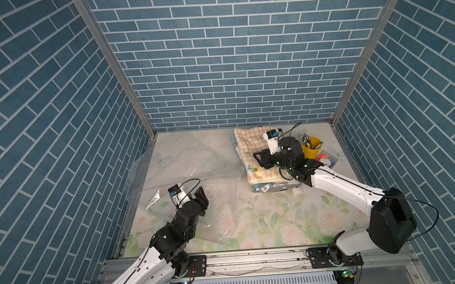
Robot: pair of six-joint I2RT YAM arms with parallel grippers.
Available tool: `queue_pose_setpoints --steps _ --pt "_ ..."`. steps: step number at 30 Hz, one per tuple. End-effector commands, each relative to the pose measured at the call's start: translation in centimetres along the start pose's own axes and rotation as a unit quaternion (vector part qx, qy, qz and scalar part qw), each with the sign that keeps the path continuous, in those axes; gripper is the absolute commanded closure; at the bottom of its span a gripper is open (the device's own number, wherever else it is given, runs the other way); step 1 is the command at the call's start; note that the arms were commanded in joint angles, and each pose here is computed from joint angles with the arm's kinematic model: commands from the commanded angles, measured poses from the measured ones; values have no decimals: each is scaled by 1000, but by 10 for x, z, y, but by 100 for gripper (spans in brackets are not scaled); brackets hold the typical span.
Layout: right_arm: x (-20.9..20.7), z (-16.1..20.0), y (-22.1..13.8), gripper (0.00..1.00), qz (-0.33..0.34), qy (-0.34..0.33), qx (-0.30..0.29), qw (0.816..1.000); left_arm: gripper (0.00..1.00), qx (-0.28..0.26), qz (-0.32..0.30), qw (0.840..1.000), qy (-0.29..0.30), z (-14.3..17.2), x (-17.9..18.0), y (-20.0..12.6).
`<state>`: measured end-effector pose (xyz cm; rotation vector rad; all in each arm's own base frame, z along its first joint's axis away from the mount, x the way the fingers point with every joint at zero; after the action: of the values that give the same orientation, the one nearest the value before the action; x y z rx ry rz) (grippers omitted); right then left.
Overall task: Take the blanket out of the vacuum bag
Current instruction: Place the blanket at the center of the board, then adjust the vacuum bag at the center of the board.
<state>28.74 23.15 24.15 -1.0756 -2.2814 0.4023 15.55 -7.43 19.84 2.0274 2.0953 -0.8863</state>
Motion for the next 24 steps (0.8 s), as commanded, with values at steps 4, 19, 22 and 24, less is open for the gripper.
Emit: queue_pose_setpoints --steps 4,19,22,24 --pt "-23 20 7 48 24 31 10 999 9 30 127 991 40 -19 -37 -9" --pt "-10 -7 -23 48 3 18 -22 1000 37 61 159 983 68 -48 -69 -17" --pt "-3 -13 -34 48 -11 15 -37 999 75 56 195 977 63 -55 -75 -25" --pt "3 -14 -38 49 -20 10 -39 999 95 76 217 970 78 -52 -79 -27"
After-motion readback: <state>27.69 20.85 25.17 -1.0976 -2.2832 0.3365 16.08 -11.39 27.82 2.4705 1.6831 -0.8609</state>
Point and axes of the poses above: each gripper's point midway between its finger pads, its own y axis out along the fingers, its own x axis along the line the jaws close on, z = x × y, the point moved 9 cm from there along -y, back along the fingers, and after that the axes turned 3 degrees about y, right-handed, at the moved point
